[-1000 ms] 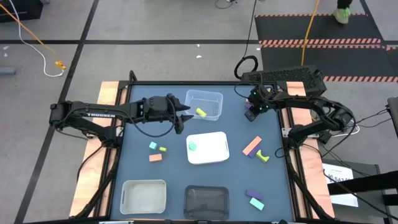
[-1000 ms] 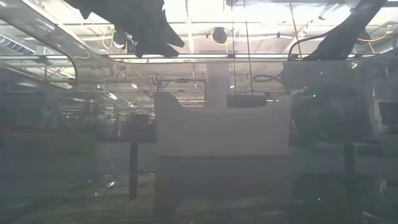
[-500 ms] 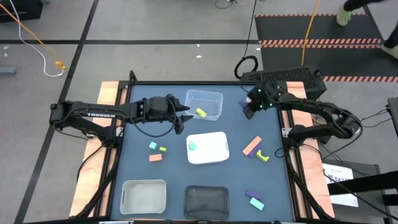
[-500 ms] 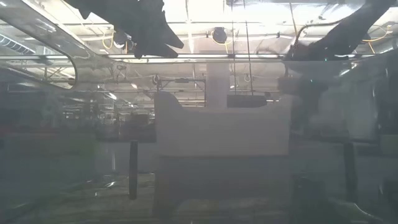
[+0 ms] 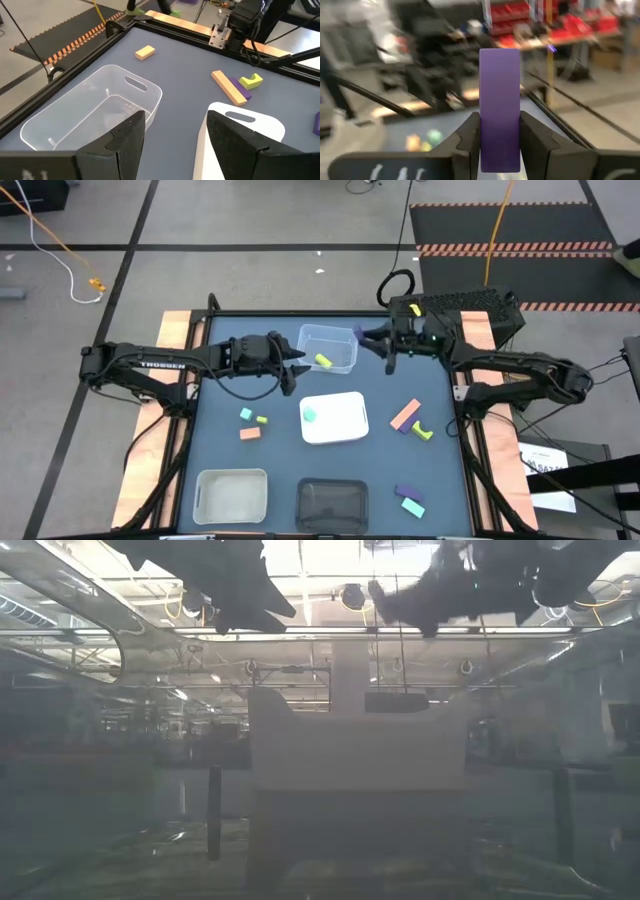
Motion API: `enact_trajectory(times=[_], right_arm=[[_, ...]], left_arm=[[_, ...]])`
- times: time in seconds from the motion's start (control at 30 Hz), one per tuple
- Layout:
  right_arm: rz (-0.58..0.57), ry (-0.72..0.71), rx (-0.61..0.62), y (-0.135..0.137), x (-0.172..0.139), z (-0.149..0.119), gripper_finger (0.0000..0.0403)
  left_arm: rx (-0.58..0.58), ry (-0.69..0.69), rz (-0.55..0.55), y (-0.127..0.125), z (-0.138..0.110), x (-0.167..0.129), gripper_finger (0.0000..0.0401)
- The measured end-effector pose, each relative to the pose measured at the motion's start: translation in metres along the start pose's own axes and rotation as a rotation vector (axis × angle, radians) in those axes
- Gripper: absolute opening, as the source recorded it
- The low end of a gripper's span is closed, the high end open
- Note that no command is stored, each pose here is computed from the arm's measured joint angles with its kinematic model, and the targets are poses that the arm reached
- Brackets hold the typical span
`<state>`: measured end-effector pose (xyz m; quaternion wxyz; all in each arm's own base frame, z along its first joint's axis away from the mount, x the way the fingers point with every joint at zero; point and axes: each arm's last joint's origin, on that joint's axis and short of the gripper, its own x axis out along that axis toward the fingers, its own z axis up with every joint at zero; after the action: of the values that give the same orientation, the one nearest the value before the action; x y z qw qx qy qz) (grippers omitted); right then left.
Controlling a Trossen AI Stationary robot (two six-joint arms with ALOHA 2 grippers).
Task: Sort & place blocks by color
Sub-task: Put the top violet block into the black bin
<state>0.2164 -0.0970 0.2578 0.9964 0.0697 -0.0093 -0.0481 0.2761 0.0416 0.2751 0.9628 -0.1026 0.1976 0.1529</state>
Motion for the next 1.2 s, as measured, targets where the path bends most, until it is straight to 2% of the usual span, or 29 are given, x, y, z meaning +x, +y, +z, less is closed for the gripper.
enact_trajectory(times=[0.13,0.23,0.5,0.73,1.07,1.2], right_arm=[[0.11,-0.067,-0.025,0.023,0.009,0.003,0.0085],[0.176,-0.066,-0.016,0.038,0.013,0.0,0.0085],[0.389,0.03,0.178,0.094,0.017,-0.012,0.0085],[0.34,0.098,0.26,0.152,0.018,-0.038,0.0087],[0.362,0.197,0.472,0.216,0.016,-0.083,0.0089],[0.397,0.24,0.518,0.242,0.021,-0.09,0.009]], left_arm=[[-0.002,0.0,0.0,0.0,0.0,0.0,0.0214],[-0.006,0.001,0.001,0.0,0.0,0.0,0.0214],[-0.006,0.003,0.001,0.0,0.0,0.0,0.0214],[-0.002,0.007,0.002,0.0,-0.001,0.0,0.0214],[-0.005,0.05,0.011,0.001,-0.005,0.0,0.0214],[-0.038,0.096,0.021,0.001,-0.01,0.0,0.0214]])
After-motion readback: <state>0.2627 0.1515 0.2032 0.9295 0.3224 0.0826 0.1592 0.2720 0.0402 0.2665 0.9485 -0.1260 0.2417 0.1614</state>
